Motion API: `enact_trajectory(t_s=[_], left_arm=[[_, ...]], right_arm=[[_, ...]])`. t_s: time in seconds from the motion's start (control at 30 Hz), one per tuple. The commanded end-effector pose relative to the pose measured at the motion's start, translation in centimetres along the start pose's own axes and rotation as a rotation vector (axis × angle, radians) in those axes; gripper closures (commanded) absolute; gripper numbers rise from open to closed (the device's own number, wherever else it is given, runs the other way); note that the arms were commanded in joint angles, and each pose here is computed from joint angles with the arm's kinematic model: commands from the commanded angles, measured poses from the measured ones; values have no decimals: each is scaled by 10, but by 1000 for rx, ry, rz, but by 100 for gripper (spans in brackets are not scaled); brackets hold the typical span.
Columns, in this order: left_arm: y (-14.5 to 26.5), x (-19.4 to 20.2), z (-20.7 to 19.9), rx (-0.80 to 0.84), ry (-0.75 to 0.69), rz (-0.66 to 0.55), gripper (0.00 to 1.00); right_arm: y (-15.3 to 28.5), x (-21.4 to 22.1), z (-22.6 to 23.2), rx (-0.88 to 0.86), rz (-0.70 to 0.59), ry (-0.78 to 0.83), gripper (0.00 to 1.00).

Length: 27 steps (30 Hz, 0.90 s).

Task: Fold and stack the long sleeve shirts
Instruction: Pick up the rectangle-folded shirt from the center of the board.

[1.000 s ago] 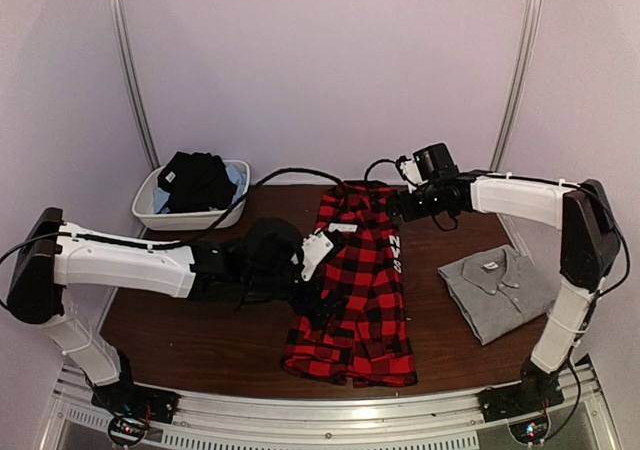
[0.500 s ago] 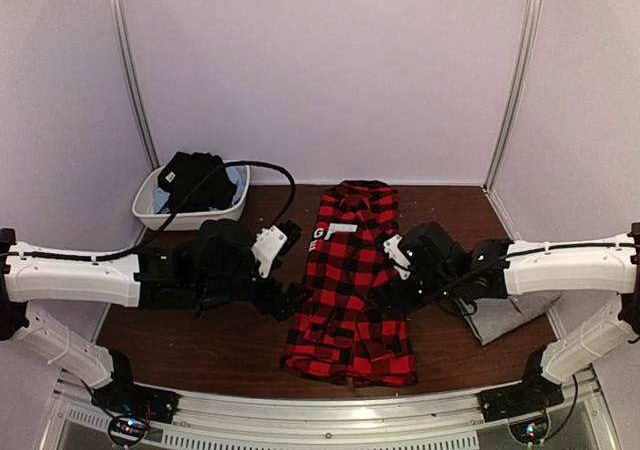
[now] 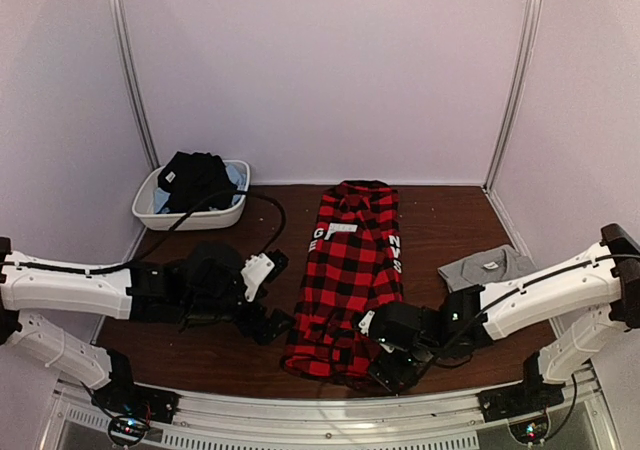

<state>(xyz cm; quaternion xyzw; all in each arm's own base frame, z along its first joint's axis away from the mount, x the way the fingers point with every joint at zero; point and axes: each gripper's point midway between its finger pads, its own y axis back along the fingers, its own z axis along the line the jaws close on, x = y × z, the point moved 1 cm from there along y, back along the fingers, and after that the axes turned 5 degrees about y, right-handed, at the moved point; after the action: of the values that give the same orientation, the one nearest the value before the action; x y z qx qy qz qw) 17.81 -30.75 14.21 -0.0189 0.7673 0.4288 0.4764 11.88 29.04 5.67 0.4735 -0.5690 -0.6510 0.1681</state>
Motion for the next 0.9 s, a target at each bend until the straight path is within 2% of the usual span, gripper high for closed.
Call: enact_trajectory(t_s=[0.0, 0.27, 0.43, 0.6, 0.77, 0.87], left_arm=[[0, 0, -6, 43, 35, -10, 2], [-8, 12, -12, 88, -15, 30, 2], [-9, 17, -19, 134, -40, 48, 2], [-10, 27, -45, 247, -105, 46, 4], [-14, 49, -60, 289, -175, 76, 5], [-16, 56, -69, 312, -208, 64, 8]], right_arm=[[-8, 18, 6, -24, 70, 18, 13], [-20, 34, 17, -77, 146, 45, 14], [-30, 46, 17, -56, 200, 60, 20], [-32, 50, 16, -37, 214, 60, 41], [-31, 50, 18, -42, 207, 40, 59], [-30, 50, 20, -49, 197, 28, 75]])
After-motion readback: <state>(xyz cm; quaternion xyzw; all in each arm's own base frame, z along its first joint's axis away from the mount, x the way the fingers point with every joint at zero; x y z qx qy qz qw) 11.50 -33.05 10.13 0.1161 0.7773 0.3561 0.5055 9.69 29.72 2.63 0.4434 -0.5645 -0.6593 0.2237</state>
